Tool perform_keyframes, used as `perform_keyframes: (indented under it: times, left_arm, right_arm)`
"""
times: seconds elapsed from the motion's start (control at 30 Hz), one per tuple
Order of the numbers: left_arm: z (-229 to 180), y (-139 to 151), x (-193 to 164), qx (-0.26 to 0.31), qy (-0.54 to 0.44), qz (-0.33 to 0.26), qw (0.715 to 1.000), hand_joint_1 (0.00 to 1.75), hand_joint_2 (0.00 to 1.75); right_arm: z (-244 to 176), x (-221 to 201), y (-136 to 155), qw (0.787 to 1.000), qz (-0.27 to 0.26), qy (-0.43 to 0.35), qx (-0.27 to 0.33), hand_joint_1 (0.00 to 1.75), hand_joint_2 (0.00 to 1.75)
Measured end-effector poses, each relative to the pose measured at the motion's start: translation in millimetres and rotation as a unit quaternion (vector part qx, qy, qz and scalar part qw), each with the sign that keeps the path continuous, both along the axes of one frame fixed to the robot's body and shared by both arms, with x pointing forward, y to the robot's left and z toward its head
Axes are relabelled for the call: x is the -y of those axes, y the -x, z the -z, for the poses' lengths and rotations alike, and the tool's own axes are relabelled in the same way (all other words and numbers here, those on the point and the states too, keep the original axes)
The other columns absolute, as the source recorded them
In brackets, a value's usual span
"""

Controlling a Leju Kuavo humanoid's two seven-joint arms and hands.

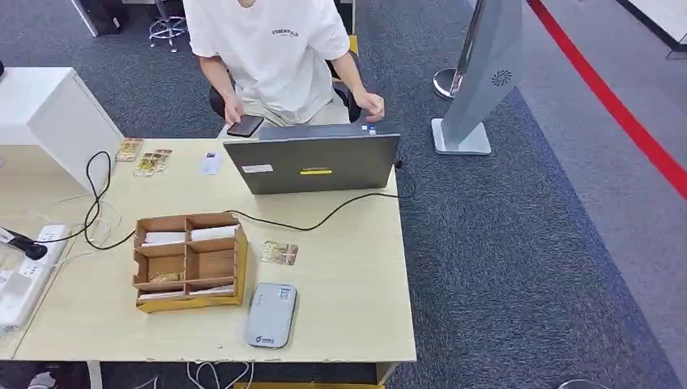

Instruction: Pass the card to the sensor for recognition and then transmit it.

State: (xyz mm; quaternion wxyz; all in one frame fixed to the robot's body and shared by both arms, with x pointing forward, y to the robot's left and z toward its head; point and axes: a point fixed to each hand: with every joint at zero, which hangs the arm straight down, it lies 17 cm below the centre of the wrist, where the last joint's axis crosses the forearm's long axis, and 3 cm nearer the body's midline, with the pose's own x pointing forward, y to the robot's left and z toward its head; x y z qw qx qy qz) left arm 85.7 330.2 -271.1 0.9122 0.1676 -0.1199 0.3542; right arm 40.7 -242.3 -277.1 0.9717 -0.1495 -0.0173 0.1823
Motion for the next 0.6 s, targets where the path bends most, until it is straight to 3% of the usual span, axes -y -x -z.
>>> perform_keyframes:
  times: [0.1, 0.33, 0.37, 0.4, 0.43, 0.6]
  left_arm:
    - [4.5, 2.9, 22.1, -0.013, 0.041, 0.017, 0.999, 0.00, 1.75]
    - [5.9, 3.0, 32.5, -0.012, 0.061, 0.052, 0.997, 0.00, 1.75]
    - [6.1, 3.5, 33.0, -0.012, 0.062, 0.059, 0.996, 0.00, 1.75]
    - [6.2, 3.8, 32.9, -0.012, 0.063, 0.063, 0.996, 0.00, 1.75]
    - [6.3, 4.0, 32.7, -0.011, 0.063, 0.070, 0.995, 0.00, 0.00]
    - [7.2, 8.0, 34.2, -0.013, 0.068, 0.101, 0.992, 0.00, 0.00]
  right_arm:
    - [0.1, -1.8, -4.2, 1.000, -0.011, -0.004, 0.013, 0.00, 1.75]
    - [1.8, -9.2, 2.0, 0.999, -0.015, -0.027, 0.016, 0.00, 1.75]
    - [2.2, -10.5, 3.6, 0.999, -0.013, -0.032, 0.015, 0.00, 0.00]
    - [2.7, -11.1, 6.0, 0.999, -0.012, -0.036, 0.013, 0.00, 0.00]
    - [3.1, -11.3, 8.8, 0.999, -0.009, -0.040, 0.012, 0.00, 0.00]
    - [4.7, -14.7, 19.0, 0.998, 0.005, -0.061, 0.007, 0.00, 0.00]
